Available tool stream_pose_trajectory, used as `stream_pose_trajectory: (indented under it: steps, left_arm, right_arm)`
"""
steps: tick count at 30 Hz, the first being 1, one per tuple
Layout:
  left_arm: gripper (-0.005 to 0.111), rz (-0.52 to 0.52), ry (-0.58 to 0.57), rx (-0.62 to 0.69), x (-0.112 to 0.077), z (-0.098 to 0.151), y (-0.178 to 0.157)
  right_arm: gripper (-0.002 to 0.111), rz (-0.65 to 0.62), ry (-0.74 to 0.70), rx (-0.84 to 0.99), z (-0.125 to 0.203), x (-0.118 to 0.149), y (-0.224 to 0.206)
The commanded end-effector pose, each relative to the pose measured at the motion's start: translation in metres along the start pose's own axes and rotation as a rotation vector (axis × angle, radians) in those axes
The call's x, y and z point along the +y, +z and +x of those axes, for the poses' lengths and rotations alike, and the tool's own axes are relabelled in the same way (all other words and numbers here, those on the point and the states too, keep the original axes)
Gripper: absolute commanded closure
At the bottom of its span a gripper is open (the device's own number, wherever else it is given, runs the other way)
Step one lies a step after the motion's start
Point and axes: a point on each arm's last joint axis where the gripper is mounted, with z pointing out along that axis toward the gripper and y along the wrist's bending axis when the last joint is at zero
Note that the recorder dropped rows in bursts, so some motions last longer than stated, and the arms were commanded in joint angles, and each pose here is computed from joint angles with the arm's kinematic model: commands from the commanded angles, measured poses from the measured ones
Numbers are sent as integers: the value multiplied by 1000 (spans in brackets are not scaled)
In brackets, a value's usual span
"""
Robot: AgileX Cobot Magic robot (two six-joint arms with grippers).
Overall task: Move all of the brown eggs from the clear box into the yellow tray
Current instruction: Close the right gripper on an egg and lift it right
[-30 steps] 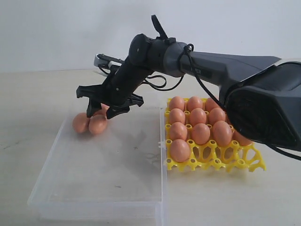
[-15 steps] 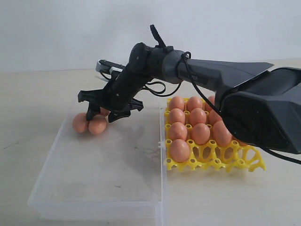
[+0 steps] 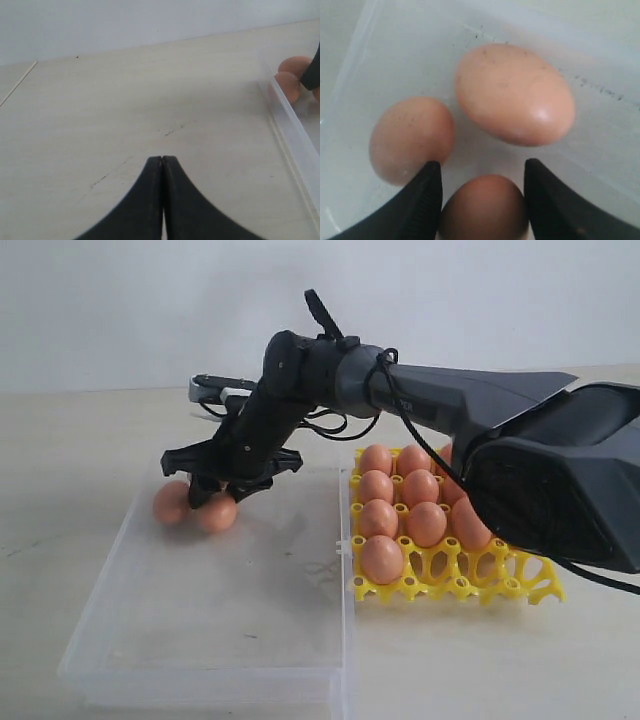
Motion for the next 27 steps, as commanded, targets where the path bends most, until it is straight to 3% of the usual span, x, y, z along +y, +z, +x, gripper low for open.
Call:
stream_pose_trajectory:
  steps: [1, 5, 8, 16, 27]
  left_arm:
    - [107, -3, -7, -16, 0, -2, -1]
    - [107, -3, -7, -16, 0, -2, -1]
    - [107, -3, -7, -16, 0, -2, -1]
    - [107, -3, -7, -16, 0, -2, -1]
    - [107, -3, -7, -16, 0, -2, -1]
  right_arm:
    - [108, 8, -150, -49, -9, 24, -37]
    - [108, 9, -214, -142, -16, 42, -71]
    - [108, 38, -187, -252, -9, 37, -81]
    - [108, 149, -166, -402, 45, 11, -91]
    - [108, 272, -244, -714, 114, 0, -165]
